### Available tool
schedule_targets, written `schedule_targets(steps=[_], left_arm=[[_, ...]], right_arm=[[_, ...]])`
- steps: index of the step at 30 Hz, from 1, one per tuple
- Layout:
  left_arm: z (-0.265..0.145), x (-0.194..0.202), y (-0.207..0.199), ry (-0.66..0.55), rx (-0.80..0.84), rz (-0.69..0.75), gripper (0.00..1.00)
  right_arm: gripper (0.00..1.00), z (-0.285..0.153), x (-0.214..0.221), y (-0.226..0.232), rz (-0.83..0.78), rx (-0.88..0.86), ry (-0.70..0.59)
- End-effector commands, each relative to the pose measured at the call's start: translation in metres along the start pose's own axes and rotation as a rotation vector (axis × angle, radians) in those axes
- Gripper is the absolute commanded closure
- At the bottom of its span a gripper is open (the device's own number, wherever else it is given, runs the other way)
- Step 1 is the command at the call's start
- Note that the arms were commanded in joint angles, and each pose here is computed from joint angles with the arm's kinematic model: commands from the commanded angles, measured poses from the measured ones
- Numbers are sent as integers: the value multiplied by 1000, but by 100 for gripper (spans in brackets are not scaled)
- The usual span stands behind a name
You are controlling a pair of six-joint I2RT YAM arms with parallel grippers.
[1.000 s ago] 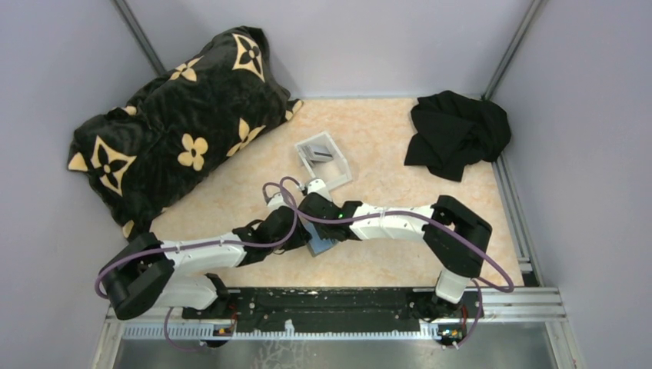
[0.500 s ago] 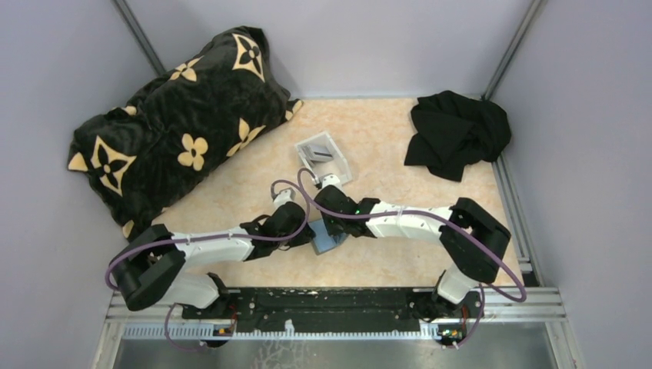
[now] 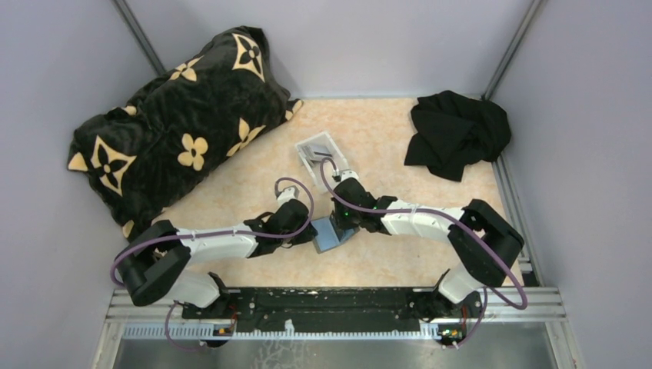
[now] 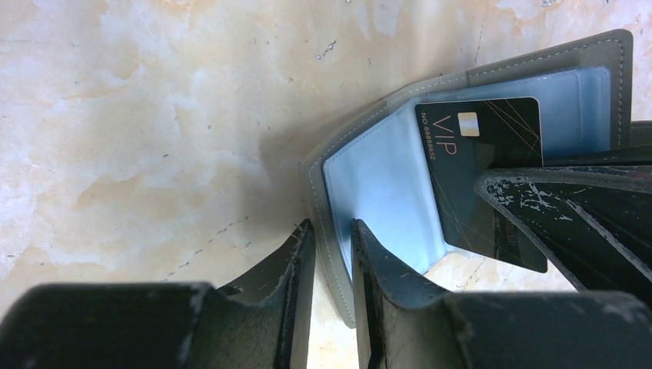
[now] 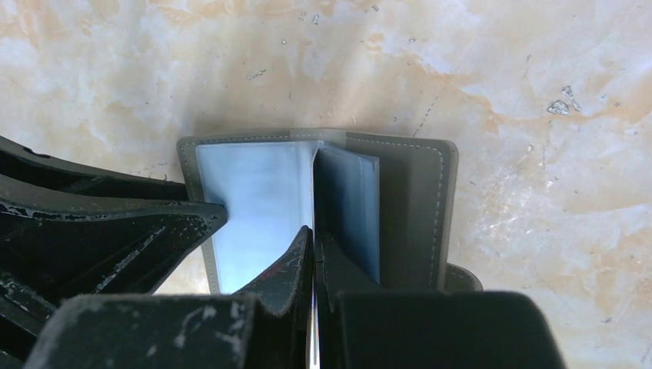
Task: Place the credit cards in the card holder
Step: Open the card holder at the center of the board, then insert the credit card into the card holder.
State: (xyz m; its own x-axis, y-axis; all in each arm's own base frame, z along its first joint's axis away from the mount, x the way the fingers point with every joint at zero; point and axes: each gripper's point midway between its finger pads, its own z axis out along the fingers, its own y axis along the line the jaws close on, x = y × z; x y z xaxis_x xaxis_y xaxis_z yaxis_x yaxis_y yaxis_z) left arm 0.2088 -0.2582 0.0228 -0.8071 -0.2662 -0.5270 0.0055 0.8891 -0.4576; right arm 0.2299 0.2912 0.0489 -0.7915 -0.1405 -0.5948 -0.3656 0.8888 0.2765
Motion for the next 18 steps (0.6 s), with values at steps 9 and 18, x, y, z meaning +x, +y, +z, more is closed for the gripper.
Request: schedule_targets(steps=[9,18], left_arm=[[1,23,31,76,-99,67,69],[1,24,33,76,-103,63,70]], right_arm=[[100,-11,-18,31,89,-170,-50],[100,-8,-9,26,113,-173,-40]])
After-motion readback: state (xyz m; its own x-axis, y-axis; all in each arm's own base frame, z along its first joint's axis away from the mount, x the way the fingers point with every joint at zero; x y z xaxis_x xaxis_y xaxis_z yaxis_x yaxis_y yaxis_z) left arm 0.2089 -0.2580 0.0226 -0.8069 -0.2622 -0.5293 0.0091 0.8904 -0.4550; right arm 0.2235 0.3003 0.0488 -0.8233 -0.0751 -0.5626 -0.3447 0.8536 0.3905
